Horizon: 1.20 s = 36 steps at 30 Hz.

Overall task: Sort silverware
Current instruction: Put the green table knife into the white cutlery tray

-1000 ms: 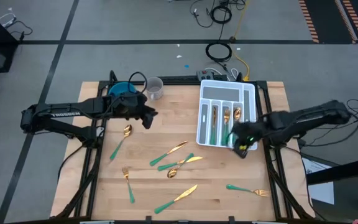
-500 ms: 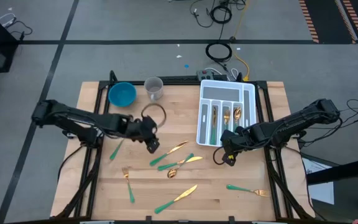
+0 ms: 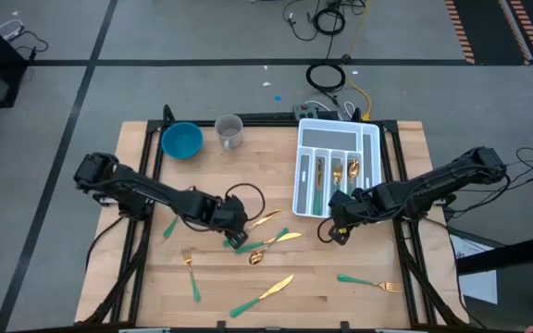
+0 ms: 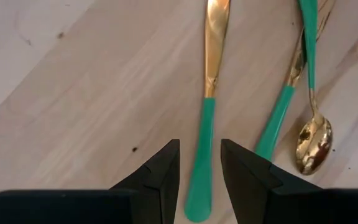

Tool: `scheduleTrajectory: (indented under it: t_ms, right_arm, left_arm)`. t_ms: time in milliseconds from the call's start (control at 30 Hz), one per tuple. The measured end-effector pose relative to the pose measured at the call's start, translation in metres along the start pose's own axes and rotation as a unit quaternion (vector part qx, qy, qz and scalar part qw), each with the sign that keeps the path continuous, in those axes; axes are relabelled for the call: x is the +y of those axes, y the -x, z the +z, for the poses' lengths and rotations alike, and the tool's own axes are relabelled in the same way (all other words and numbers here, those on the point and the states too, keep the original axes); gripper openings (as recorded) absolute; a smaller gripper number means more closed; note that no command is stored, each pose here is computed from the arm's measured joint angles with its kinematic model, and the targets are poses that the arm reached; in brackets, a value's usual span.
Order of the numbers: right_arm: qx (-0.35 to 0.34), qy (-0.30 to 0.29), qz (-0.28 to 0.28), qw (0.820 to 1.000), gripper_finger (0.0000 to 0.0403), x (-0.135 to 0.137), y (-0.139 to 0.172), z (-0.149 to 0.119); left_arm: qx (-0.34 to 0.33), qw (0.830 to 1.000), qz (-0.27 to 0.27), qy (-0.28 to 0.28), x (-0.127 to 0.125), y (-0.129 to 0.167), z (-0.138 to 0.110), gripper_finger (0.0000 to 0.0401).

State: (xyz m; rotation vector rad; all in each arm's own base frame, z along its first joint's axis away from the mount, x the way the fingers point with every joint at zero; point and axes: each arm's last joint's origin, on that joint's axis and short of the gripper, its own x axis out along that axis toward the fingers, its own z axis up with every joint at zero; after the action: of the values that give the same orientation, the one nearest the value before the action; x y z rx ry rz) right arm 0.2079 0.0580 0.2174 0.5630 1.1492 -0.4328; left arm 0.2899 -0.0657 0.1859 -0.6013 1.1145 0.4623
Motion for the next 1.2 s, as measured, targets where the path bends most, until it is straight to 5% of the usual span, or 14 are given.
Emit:
scheduleTrajectory:
  t_ms: [533,1200]
  right_arm:
    - [0.003,0.046,0.004,0.999,0.0058,0.002,0.000,-0.002]
    - [0.007,0.062,0.028,0.998,0.0146,0.008,0.001,-0.006]
  left_arm:
    - [0.081,0.992,0.067,-0.067,-0.034,-0.026,0.015,0.0123]
    - [0.144,0.983,0.068,-0.096,-0.033,-0.041,0.021,0.0123]
